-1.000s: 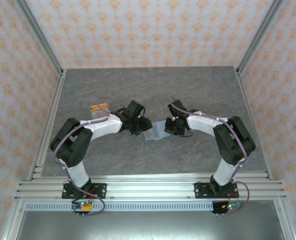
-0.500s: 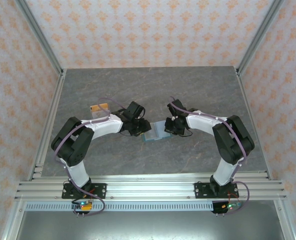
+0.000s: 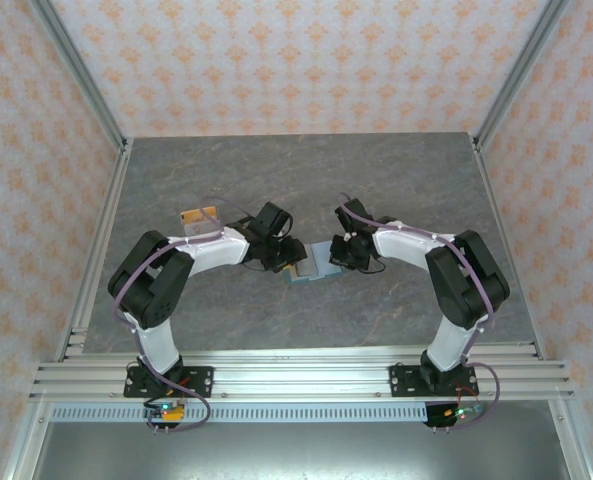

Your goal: Take the credit cards out of the card holder

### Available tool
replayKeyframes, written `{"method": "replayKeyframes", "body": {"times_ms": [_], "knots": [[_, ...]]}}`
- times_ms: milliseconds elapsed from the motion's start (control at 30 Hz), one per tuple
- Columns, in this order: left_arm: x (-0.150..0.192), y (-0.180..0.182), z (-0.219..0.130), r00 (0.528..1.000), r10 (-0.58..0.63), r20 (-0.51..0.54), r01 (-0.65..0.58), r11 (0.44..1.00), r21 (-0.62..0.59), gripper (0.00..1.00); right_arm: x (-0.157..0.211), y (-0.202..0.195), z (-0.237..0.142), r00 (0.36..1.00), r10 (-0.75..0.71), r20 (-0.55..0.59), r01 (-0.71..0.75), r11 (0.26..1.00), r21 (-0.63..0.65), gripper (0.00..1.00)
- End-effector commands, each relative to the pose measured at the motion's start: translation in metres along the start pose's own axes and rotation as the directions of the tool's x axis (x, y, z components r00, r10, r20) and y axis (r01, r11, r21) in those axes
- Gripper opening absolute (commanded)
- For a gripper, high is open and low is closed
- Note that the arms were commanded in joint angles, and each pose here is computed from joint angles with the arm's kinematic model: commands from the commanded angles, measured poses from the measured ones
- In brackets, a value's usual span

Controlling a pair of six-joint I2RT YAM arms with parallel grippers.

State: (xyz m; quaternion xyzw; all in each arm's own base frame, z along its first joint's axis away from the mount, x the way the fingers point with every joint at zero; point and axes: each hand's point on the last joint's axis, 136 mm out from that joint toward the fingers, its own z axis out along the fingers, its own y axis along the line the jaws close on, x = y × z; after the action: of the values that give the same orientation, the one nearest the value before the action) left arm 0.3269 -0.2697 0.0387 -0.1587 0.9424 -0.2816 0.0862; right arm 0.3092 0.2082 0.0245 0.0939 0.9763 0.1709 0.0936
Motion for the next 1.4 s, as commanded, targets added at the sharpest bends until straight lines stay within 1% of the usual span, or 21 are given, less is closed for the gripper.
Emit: {"method": "replayKeyframes", "body": {"times_ms": [0,267,400,467,667,733,833,933,967,1067,1167,1267,1367], "knots": [[-0.001,-0.009,0.007,1.000,-0.003,-0.016,0.004,0.999,0.044,0.41,0.007,-0.019,0.010,1.000,0.015,-0.027,-0.013,0.996,0.087,0.16],[-0.006,-0.039,0.003,0.999,0.024,-0.022,-0.020,0.986,0.164,0.37,0.007,-0.019,0.008,1.000,0.013,-0.024,-0.010,0.996,0.087,0.16],[-0.007,-0.054,0.004,0.999,0.041,-0.030,-0.033,0.976,0.217,0.37,0.006,-0.018,0.005,1.000,0.013,-0.016,-0.011,0.997,0.079,0.16],[-0.007,-0.065,0.003,0.998,0.048,-0.033,-0.039,0.967,0.250,0.38,0.004,-0.016,0.000,1.000,0.013,-0.001,-0.013,0.997,0.072,0.16],[-0.012,-0.095,0.005,0.998,0.044,-0.040,-0.029,0.944,0.327,0.39,0.001,-0.015,-0.031,0.995,0.023,0.101,-0.025,0.999,0.021,0.17],[-0.012,-0.092,0.018,0.998,0.034,-0.055,-0.016,0.950,0.312,0.40,0.002,-0.018,-0.042,0.990,0.025,0.136,-0.025,1.000,0.004,0.18],[-0.013,-0.089,0.027,0.998,0.025,-0.064,-0.004,0.955,0.297,0.40,0.001,-0.016,-0.055,0.983,0.016,0.181,-0.012,1.000,-0.024,0.21],[-0.017,-0.079,0.032,0.998,-0.002,-0.068,0.020,0.966,0.257,0.38,0.000,-0.008,-0.064,0.981,-0.008,0.194,0.020,0.998,-0.064,0.22],[-0.018,-0.077,0.031,0.998,-0.014,-0.063,0.029,0.967,0.255,0.36,0.000,-0.002,-0.066,0.981,-0.019,0.191,0.036,0.995,-0.089,0.22],[-0.024,-0.072,0.018,0.999,-0.027,-0.035,0.035,0.964,0.262,0.33,0.000,0.018,-0.066,0.986,-0.045,0.158,0.072,0.983,-0.168,0.23],[-0.030,-0.066,-0.006,1.000,-0.017,0.014,0.013,0.970,0.243,0.32,-0.003,0.038,-0.066,0.989,-0.056,0.135,0.088,0.967,-0.238,0.23],[-0.033,-0.041,-0.022,0.998,-0.020,0.066,0.009,0.986,0.166,0.31,-0.006,0.053,-0.059,0.993,-0.069,0.094,0.093,0.956,-0.280,0.24],[-0.028,-0.013,-0.031,0.995,-0.039,0.088,0.030,0.995,0.097,0.30,-0.007,0.065,-0.048,0.995,-0.085,0.044,0.095,0.947,-0.308,0.25]]}}
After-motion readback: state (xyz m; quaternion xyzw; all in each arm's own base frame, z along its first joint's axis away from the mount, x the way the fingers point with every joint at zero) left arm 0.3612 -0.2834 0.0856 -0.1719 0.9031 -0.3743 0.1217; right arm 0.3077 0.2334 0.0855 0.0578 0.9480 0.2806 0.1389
